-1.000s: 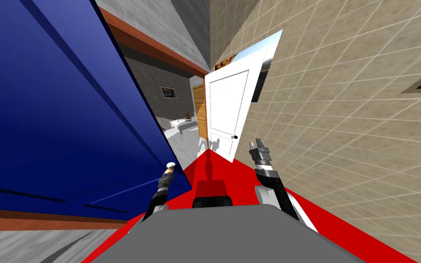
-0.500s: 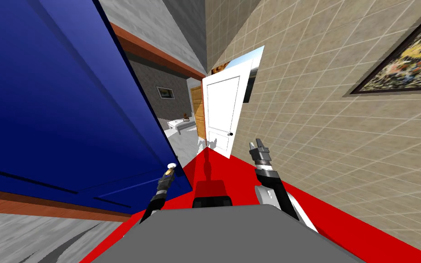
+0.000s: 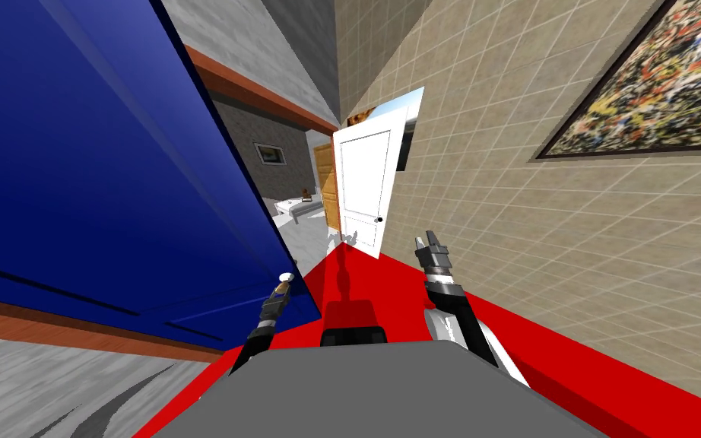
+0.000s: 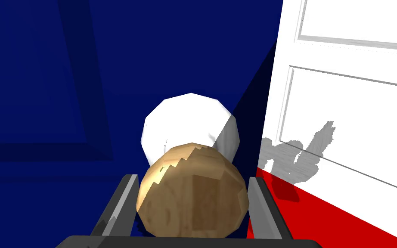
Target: Pull the door open
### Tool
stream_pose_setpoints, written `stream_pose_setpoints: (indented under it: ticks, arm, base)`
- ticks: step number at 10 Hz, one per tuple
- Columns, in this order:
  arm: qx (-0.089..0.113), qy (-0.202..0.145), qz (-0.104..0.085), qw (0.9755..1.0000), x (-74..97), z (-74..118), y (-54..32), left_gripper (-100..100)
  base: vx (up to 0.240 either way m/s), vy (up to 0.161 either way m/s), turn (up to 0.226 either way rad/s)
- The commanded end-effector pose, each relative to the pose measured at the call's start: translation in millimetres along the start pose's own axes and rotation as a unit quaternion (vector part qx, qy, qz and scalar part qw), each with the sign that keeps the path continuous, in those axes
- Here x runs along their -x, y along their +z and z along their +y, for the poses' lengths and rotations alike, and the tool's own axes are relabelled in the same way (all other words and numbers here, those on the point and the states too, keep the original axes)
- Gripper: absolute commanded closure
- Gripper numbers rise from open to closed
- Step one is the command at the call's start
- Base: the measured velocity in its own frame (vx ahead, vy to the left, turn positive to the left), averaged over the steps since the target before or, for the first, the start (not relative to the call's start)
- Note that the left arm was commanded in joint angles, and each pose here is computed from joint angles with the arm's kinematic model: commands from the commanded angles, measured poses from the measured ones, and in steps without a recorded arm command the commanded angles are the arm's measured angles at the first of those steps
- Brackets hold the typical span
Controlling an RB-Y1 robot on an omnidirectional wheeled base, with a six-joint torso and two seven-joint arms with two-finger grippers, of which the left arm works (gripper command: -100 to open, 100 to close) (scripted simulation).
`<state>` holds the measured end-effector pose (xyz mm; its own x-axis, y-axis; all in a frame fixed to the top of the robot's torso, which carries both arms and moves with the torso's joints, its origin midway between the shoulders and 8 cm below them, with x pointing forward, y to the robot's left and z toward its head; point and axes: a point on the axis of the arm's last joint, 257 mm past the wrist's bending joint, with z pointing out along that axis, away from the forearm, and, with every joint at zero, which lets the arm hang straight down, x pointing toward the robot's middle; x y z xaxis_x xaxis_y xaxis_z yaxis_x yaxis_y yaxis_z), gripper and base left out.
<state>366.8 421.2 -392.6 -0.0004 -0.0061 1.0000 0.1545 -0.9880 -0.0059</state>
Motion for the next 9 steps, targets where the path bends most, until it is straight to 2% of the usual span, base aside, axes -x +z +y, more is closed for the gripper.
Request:
stream_pose_setpoints:
  ticks: [1,5,6,7,9]
  arm:
    - [0.014,-0.001,-0.001,0.9999,0.5,3.0,-8.1,100]
    - [0.042,-0.003,-0.001,0.9991,-0.8,6.6,-21.5,100]
    - [0.039,-0.001,-0.002,0.9993,0.3,6.7,-18.9,100]
    - [0.046,-0.002,-0.003,0.9989,1.8,6.2,-26.0,100]
    - [0.055,-0.002,-0.002,0.9985,1.2,4.2,-33.3,100]
  base:
    - [-0.192,0.043,-0.083]
    - [-0.206,0.040,-0.083]
    - [-0.095,0.011,-0.021]
    - [-0.114,0.024,-0.134]
    - [-0.222,0.036,-0.138]
